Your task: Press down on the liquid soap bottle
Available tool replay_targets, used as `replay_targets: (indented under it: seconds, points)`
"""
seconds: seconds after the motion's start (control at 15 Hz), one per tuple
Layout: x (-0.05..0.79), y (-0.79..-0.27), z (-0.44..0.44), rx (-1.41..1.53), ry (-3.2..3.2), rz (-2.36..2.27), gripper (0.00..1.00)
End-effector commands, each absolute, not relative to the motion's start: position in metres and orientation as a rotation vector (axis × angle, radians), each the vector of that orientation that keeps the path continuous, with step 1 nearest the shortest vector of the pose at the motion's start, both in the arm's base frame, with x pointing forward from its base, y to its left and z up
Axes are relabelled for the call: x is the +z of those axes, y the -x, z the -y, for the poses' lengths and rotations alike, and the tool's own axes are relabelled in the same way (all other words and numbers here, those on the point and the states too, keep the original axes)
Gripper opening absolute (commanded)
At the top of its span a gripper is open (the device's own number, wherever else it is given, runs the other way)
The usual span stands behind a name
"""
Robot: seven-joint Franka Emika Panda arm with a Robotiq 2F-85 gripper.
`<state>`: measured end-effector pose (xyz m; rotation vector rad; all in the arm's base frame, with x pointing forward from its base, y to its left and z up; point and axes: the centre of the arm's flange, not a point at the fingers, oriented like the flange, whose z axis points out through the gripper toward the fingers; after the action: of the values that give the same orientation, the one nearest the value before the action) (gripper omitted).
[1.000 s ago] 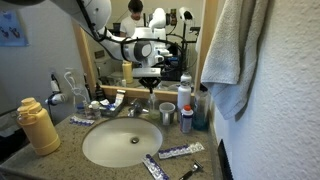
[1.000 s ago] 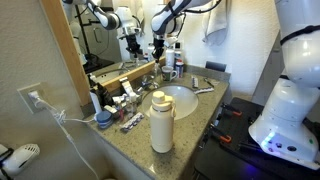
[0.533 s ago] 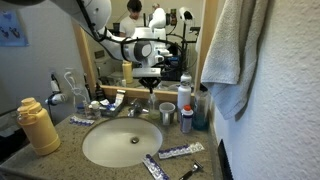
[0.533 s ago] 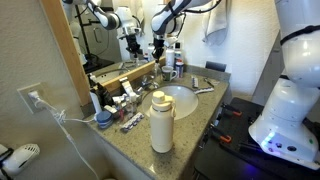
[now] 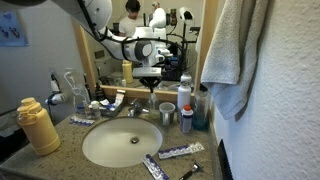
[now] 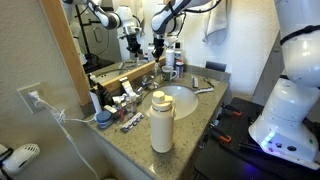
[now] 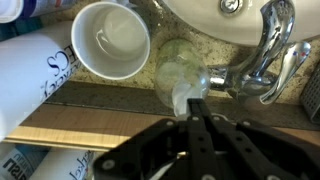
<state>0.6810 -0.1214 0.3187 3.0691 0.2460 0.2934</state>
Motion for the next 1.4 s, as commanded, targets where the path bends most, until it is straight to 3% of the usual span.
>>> replay_targets:
  seconds: [0.0,1.33]
  points:
    - [0.314,-0.683,0.123,0.284,-3.083,-0.227,0.0]
    - [0.286,-0.718,0.146,0.123,-3.16,-0.202,0.0]
